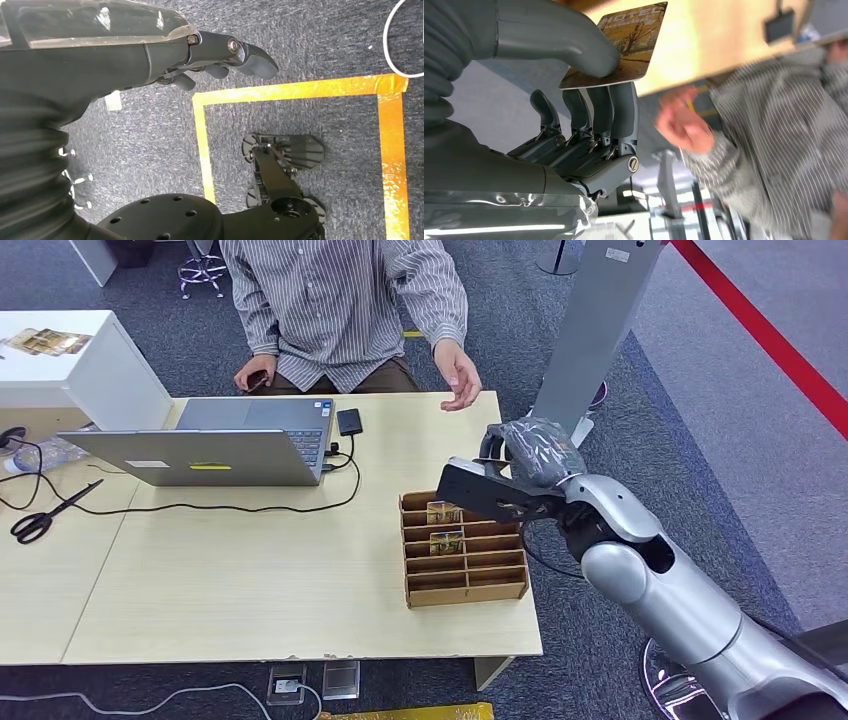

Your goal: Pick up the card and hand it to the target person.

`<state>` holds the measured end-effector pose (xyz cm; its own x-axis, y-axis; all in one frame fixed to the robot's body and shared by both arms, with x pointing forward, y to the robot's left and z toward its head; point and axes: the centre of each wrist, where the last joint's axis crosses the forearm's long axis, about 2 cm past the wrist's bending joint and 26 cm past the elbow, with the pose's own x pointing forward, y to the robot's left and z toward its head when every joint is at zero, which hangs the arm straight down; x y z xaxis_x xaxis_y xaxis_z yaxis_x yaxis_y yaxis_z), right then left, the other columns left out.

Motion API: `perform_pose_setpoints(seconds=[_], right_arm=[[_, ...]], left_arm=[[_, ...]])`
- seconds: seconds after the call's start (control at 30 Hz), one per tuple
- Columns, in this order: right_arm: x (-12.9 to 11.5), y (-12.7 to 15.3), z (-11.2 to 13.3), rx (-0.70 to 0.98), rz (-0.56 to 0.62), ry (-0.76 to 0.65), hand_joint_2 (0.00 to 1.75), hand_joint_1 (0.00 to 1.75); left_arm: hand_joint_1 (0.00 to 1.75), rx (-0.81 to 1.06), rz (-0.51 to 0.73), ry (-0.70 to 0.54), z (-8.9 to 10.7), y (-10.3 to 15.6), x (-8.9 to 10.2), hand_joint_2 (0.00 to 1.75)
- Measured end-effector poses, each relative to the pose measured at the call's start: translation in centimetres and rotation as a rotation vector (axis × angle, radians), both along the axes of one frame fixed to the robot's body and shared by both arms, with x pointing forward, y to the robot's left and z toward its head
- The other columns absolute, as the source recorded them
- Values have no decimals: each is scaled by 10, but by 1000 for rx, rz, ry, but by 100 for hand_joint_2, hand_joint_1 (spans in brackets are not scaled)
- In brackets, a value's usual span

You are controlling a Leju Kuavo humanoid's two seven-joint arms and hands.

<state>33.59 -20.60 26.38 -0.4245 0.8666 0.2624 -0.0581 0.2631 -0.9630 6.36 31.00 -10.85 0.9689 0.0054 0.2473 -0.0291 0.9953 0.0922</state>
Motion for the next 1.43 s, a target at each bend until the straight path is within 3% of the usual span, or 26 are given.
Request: perform_pose_setpoints(seconds=[0.4, 0.67, 0.8, 0.93, 1.07, 1.2, 1.43], right_arm=[[-1, 12, -39, 159, -19, -431, 175, 136], [3, 11, -61, 185, -62, -449, 175, 136], [4, 10, -67, 180, -73, -440, 175, 0], [5, 9, -71, 175, -82, -425, 175, 0], [6, 8, -72, 242, -98, -337, 175, 0], [4, 8, -73, 407, -99, -142, 175, 0], [-18, 3, -87, 634, -98, 82, 175, 0]], left_arm=[[0, -6, -6, -16, 0, -4, 0, 175], [0, -1, -5, -9, 0, -5, 0, 175], [0, -1, -6, -7, 0, -5, 0, 175], [0, -6, -13, -16, 0, -6, 0, 0], [0, -1, 0, -26, 0, -5, 0, 0], [0, 9, 18, -24, 0, -5, 0, 0], [0, 16, 42, 2, 0, -4, -1, 0]])
